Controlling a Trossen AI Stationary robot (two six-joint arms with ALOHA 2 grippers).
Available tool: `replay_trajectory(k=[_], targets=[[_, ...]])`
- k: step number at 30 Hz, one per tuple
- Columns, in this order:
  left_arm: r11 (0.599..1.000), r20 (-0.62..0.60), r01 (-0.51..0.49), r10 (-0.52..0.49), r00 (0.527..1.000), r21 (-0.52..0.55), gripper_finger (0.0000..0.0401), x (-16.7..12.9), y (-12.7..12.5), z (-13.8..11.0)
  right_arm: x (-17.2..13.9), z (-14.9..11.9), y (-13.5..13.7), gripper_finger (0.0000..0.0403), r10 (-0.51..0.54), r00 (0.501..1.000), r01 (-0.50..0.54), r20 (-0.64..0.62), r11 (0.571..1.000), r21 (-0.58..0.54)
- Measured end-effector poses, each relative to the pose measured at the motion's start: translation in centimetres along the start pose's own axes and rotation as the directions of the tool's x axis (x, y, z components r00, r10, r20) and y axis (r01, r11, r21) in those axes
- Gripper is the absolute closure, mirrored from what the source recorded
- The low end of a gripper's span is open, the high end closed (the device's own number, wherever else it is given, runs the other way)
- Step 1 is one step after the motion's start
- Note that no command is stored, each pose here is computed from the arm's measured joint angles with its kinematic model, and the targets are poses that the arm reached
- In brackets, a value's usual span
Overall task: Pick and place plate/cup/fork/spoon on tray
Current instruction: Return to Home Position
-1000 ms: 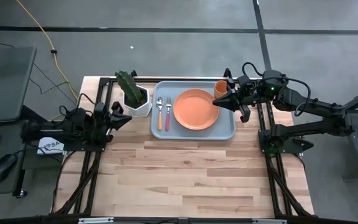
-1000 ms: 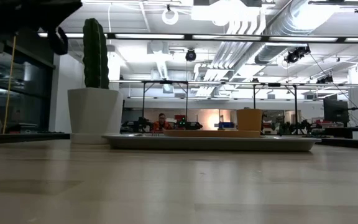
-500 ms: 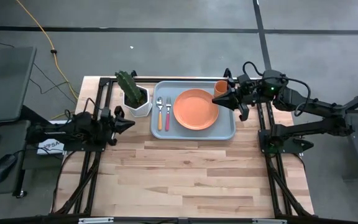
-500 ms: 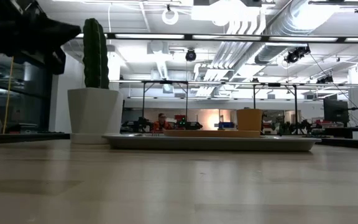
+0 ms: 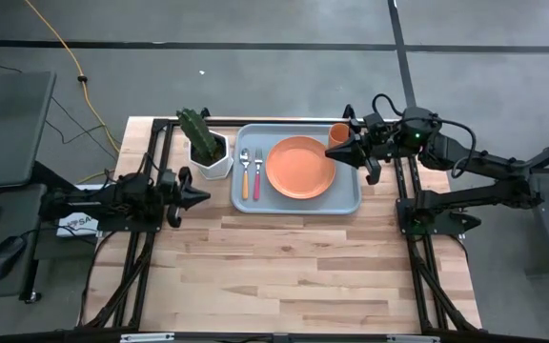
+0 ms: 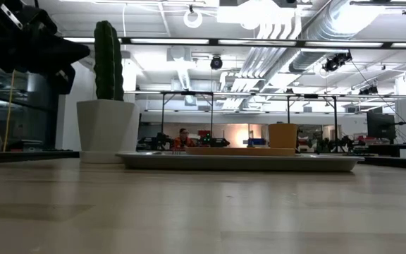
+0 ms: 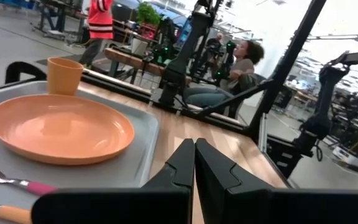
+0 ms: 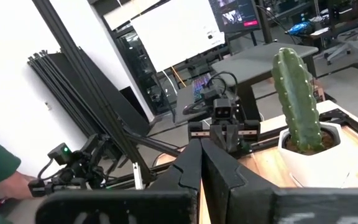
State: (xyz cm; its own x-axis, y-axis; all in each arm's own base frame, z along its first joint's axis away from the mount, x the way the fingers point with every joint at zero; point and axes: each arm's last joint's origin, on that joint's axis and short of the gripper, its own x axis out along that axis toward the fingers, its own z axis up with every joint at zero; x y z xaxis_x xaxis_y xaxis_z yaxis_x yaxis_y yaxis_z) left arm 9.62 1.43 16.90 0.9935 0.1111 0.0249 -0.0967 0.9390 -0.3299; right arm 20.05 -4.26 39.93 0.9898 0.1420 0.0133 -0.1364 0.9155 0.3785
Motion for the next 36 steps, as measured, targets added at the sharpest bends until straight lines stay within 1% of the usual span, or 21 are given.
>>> replay_trajectory(k=[9,30,36], targets=[[0.996,-0.003,0.008,-0.008,1.000,0.085,0.0401,0.00,-0.02,-0.01,0.00,-0.01,0.03,0.0403,0.010,1.000,-0.010,-0.004,0.999,-0.036],[0.997,0.001,0.009,-0.010,1.000,0.080,0.0398,-0.01,-0.04,0.03,0.00,0.10,0.03,0.0403,0.000,1.000,0.000,0.011,0.999,-0.039],[0.996,-0.012,0.050,-0.049,0.999,0.078,0.0398,0.00,-0.44,-0.11,0.00,0.11,0.03,0.0403,0.001,1.000,0.000,0.012,0.999,-0.040]])
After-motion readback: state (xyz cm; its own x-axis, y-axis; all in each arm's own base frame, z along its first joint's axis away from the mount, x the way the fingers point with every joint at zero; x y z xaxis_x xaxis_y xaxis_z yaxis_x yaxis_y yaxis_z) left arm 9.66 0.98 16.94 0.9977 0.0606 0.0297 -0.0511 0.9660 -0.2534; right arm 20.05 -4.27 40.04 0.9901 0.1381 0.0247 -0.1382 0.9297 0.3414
